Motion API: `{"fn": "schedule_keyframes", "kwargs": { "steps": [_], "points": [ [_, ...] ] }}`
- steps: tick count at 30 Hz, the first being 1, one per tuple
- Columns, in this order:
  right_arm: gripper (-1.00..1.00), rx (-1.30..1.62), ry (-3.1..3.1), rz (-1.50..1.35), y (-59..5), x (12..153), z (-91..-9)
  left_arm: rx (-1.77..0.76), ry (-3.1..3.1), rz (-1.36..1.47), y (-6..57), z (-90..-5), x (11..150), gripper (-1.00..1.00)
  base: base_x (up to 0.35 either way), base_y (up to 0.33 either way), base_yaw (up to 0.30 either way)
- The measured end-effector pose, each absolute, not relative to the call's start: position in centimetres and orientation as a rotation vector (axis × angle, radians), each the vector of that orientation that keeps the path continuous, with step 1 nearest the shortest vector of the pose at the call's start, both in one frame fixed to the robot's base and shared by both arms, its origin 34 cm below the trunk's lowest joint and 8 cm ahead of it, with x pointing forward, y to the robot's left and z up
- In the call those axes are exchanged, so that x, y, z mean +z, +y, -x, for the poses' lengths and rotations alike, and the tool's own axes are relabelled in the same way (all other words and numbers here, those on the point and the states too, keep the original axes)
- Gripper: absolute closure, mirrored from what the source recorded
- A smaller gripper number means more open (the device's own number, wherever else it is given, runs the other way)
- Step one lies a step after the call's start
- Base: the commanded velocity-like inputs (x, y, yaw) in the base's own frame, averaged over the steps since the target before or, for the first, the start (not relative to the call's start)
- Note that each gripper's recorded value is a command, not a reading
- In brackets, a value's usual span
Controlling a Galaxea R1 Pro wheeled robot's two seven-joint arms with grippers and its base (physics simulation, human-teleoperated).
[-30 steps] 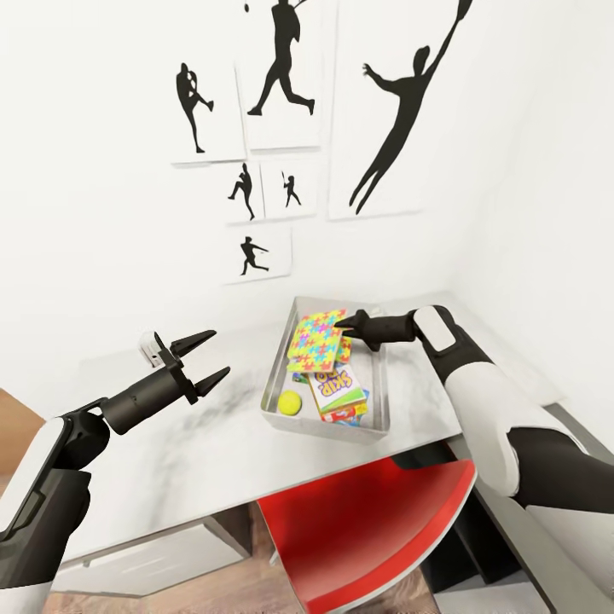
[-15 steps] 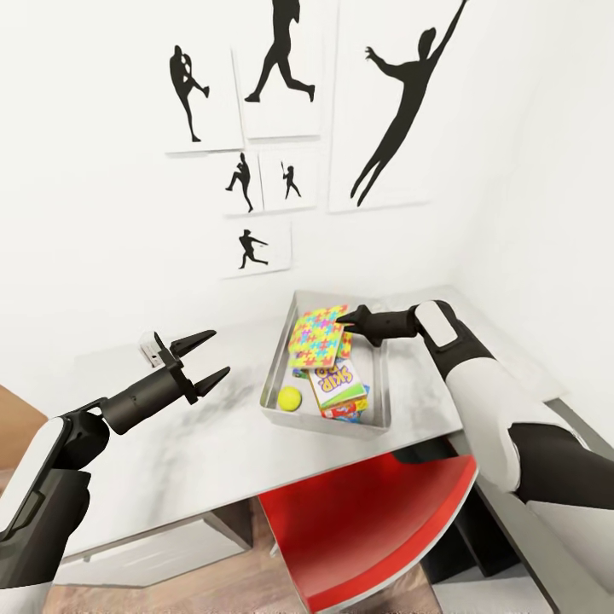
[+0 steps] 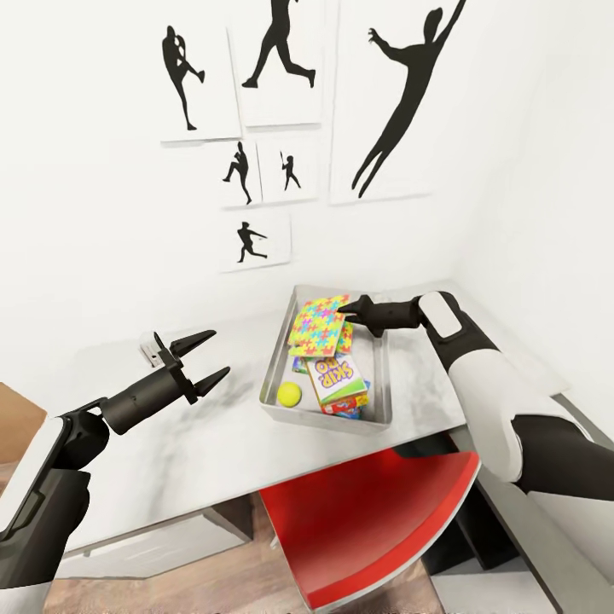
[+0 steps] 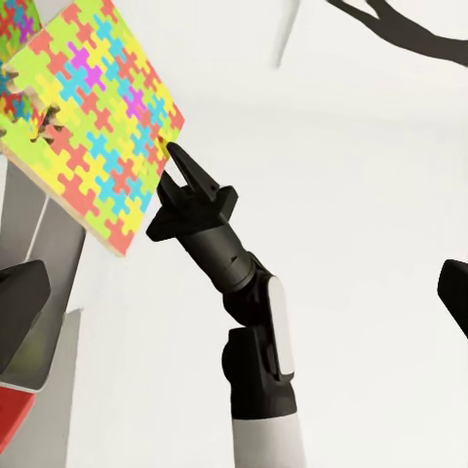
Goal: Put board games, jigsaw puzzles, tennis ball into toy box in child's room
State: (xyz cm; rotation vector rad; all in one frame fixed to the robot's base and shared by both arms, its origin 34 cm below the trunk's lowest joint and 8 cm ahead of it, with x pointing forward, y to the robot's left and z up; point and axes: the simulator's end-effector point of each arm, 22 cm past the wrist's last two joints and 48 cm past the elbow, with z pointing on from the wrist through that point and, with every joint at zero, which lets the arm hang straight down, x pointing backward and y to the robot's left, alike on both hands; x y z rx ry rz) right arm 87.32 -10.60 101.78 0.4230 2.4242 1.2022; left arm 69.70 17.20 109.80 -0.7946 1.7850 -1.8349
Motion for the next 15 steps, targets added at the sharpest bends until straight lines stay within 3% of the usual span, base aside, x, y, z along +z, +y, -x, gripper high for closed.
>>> {"fn": "schedule_keyframes", "kwargs": {
  "steps": [15],
  "points": [
    [1.0,1.21,2.439,-0.439,-10.4,100.2,-87.5,-1.832,1.8,0.821,17.2,-69.9,108.4,-1.0,0.0,0.0,0.0]
  ]
}}
